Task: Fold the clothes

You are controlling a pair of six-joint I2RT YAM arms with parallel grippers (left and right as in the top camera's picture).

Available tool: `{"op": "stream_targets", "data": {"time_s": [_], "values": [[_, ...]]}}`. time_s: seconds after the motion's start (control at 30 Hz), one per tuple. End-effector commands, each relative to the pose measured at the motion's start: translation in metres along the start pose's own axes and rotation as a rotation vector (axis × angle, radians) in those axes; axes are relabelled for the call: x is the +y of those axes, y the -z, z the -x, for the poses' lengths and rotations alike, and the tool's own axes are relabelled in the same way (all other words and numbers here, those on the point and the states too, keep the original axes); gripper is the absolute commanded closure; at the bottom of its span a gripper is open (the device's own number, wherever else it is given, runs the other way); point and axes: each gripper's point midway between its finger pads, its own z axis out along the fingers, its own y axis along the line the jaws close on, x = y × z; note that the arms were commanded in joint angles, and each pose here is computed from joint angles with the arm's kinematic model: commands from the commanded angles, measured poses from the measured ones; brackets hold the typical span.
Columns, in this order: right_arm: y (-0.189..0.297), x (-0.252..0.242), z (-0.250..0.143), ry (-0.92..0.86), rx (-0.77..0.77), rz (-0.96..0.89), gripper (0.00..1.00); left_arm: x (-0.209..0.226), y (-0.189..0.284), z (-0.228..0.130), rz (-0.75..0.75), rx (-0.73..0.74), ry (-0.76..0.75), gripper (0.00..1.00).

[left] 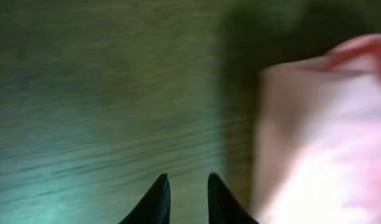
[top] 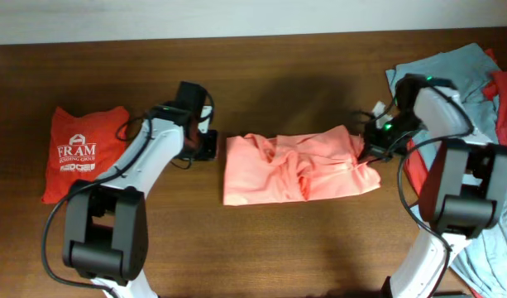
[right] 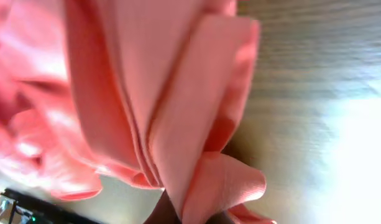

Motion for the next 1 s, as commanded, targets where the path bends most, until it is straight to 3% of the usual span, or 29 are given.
{"op": "stream_targets", "data": {"time_s": [0.0, 0.2, 0.37, 0.6, 0.97], "values": [[0.034, 0.028, -0.002, 0.119, -0.083, -0.035, 0.96, 0.002, 0.017, 0.011, 0.003, -0.048, 0.004, 0.79], [0.041, 0.096, -0.026, 0.298, -0.11, -0.055, 0.96, -0.001, 0.016, 0.01, -0.005, -0.045, 0.004, 0.78], [0.015, 0.148, -0.05, 0.431, -0.059, -0.077, 0.96, -0.001, 0.016, 0.01, -0.008, -0.045, 0.007, 0.78], [-0.021, 0.229, -0.068, 0.649, -0.135, -0.098, 0.96, -0.009, 0.017, 0.009, -0.053, -0.037, 0.006, 0.78], [-0.063, 0.274, -0.082, 0.799, -0.145, -0.09, 0.92, -0.009, 0.016, 0.009, -0.052, -0.035, 0.006, 0.78]]}}
